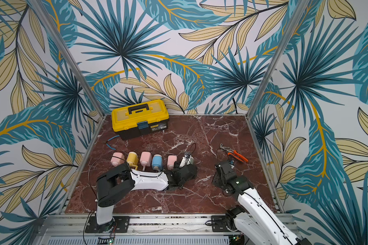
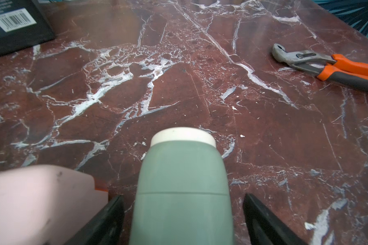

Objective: Put the tray back into the pencil sharpener
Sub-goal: Place the pencil sharpener at the center of the board, then reset both arms

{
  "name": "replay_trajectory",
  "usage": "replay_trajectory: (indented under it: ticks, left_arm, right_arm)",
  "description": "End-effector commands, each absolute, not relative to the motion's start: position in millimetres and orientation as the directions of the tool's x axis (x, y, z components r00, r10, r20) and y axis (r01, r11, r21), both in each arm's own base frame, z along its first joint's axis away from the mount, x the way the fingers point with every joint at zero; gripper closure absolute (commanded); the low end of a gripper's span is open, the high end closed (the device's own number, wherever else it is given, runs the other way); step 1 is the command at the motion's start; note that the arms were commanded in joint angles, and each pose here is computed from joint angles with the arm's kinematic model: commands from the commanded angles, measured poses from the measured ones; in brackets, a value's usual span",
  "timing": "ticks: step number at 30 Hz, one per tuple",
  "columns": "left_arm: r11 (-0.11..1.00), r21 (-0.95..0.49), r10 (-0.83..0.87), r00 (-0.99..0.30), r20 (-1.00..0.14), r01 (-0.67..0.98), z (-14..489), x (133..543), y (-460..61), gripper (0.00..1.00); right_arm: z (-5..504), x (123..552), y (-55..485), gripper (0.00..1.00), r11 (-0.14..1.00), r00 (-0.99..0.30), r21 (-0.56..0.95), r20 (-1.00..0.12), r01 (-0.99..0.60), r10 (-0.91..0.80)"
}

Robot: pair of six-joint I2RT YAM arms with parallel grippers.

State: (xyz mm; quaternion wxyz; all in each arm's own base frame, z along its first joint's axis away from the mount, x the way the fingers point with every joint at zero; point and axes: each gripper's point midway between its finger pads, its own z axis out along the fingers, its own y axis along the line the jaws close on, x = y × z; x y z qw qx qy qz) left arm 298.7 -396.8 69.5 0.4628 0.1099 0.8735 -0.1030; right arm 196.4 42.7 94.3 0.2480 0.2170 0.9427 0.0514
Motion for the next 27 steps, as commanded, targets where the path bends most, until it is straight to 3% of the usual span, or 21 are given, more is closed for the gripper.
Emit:
replay_trajectory:
  ticks: [1, 3, 11, 17, 27]
  left_arm:
    - [0.947, -0.102, 0.080, -0.533, -0.842, 0.303, 88, 299, -400, 0.04]
    - [0.943, -0.108, 0.078, -0.526, -0.847, 0.314, 97, 297, -399, 0.00]
    - [0.920, -0.189, 0.005, -0.493, -0.870, 0.343, 151, 272, -368, 0.00]
    - [0.953, -0.093, 0.036, -0.410, -0.911, 0.288, 168, 269, -295, 0.00]
    - [0.994, 0.017, 0.047, -0.270, -0.962, 0.112, 214, 304, -149, 0.00]
  right_arm:
    - [97, 193, 36, 0.61, 0.895, -0.773, 0.188, -0.453, 0.404, 0.444]
    - [97, 193, 35, 0.61, 0.896, -0.772, 0.185, -0.456, 0.404, 0.442]
    - [100, 200, 30, 0.59, 0.902, -0.753, 0.164, -0.502, 0.400, 0.425]
    - [119, 217, 21, 0.57, 0.929, -0.724, 0.102, -0.599, 0.355, 0.342]
    - [158, 256, -18, 0.56, 0.925, -0.605, -0.059, -0.771, 0.376, 0.197]
